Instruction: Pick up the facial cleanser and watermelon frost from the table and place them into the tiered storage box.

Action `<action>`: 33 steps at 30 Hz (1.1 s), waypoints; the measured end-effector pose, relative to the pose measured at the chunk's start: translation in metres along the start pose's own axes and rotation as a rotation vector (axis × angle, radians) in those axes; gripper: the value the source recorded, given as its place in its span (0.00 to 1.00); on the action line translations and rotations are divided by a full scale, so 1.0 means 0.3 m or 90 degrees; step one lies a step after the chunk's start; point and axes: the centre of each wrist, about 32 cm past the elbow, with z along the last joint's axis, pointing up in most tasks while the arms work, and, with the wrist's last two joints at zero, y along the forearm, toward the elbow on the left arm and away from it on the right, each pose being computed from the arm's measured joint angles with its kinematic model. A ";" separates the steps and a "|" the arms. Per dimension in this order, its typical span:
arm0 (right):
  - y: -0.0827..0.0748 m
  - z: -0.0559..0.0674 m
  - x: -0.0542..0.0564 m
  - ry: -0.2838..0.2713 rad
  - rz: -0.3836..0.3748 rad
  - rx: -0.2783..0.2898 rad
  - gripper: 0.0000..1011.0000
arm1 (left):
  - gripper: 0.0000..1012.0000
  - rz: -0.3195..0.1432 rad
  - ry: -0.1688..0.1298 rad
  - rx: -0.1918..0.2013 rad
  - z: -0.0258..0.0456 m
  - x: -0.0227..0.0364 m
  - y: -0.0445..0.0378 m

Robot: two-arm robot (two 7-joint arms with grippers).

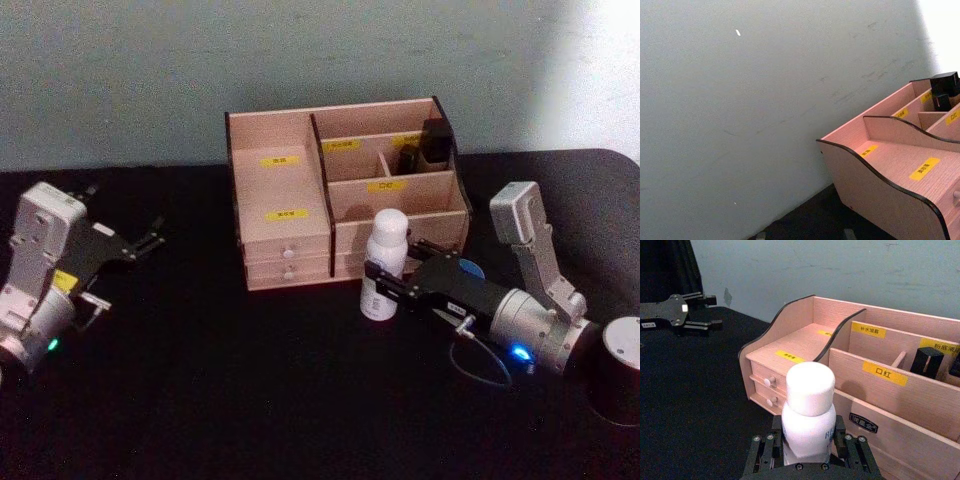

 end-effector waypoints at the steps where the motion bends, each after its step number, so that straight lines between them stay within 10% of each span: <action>1: 0.000 0.000 0.000 0.000 0.000 0.000 0.60 | 0.99 0.000 0.000 0.000 0.000 0.000 0.000; 22: -0.007 0.008 0.005 -0.003 0.015 0.002 0.59 | 0.99 0.000 0.000 0.000 0.000 0.000 0.000; 33: -0.052 0.076 0.017 -0.005 0.063 0.017 0.59 | 0.99 0.000 0.000 0.000 0.000 0.000 0.000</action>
